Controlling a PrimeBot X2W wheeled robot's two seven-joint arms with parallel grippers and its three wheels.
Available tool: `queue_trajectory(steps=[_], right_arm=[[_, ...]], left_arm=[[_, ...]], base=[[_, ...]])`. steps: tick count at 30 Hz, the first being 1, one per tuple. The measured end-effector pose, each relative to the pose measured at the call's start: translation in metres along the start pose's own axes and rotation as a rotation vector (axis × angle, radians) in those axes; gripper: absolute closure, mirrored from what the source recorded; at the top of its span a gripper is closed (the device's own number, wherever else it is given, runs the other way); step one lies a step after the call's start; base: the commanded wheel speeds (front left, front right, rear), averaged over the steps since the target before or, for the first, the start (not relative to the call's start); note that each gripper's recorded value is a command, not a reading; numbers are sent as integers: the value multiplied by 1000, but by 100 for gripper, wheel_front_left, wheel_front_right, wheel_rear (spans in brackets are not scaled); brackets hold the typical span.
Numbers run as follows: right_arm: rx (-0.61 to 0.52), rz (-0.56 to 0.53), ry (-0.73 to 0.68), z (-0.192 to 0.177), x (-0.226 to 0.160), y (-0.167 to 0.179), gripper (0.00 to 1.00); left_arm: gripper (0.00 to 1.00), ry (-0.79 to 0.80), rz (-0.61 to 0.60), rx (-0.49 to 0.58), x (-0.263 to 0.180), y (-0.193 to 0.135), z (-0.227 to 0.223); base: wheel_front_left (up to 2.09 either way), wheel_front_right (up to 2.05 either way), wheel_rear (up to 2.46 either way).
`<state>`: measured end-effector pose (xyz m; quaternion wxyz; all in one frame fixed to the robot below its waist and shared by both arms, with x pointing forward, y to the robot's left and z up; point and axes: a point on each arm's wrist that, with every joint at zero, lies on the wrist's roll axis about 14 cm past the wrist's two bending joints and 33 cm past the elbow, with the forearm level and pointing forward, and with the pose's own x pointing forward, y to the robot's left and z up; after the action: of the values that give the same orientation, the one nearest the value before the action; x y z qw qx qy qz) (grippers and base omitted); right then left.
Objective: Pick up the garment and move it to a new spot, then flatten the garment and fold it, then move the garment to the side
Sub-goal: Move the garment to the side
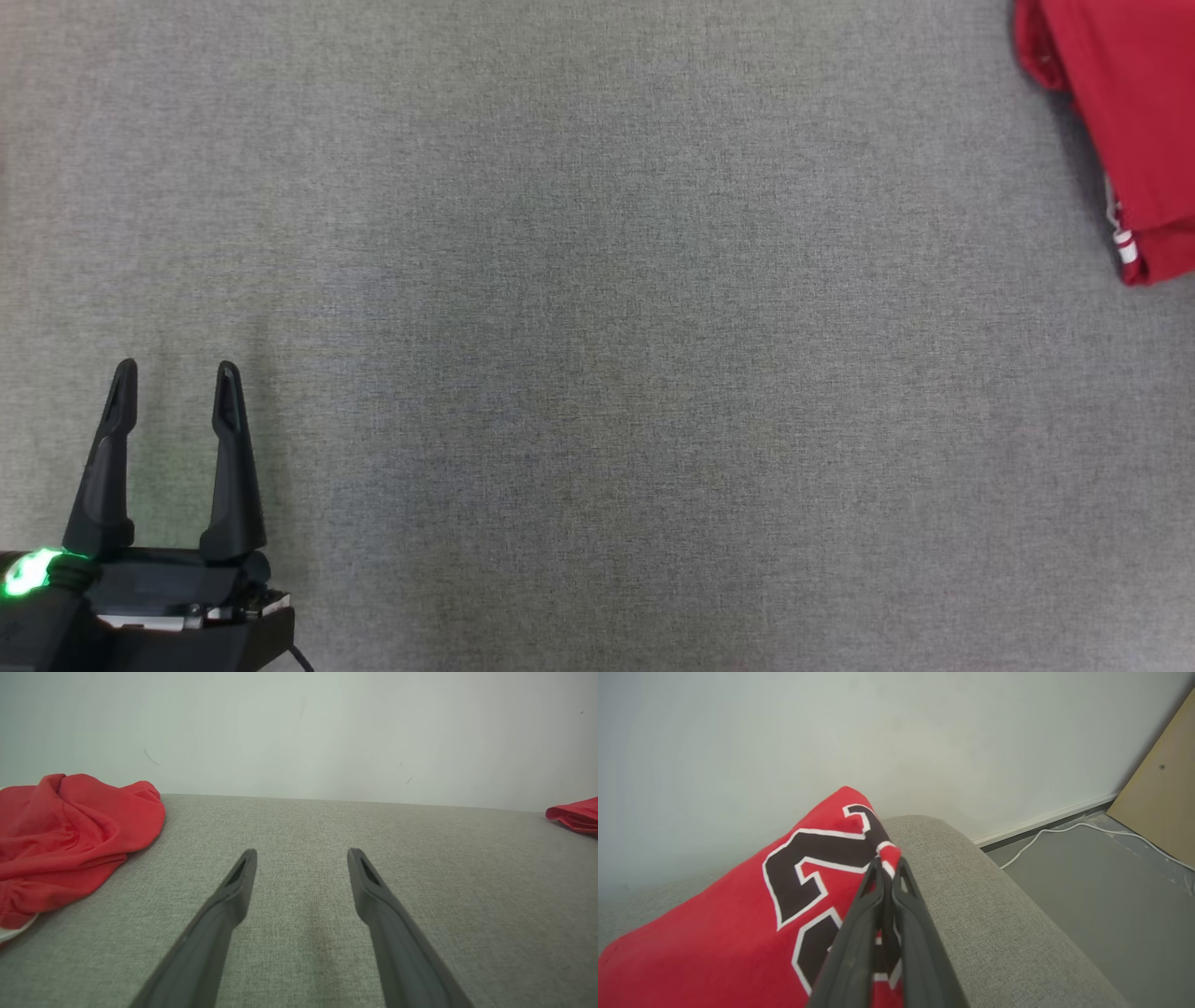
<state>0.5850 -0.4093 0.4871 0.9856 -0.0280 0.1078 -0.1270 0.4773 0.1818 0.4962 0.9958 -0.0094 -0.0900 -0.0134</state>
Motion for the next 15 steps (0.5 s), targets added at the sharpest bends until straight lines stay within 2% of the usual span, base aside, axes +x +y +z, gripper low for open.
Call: queue_trajectory(steps=[13, 14, 15], right_arm=[[-24, -45, 10, -1, -2, -18, 100], [-31, -46, 8, -2, -3, -18, 11], [-35, -47, 0, 0, -3, -19, 0]], left_arm=[[0, 2, -14, -2, 3, -4, -4], [0, 3, -14, -2, 3, -4, -5], [0, 4, -14, -2, 3, -5, -5]], base=[[0, 0, 0], [0, 0, 0], [0, 0, 0]])
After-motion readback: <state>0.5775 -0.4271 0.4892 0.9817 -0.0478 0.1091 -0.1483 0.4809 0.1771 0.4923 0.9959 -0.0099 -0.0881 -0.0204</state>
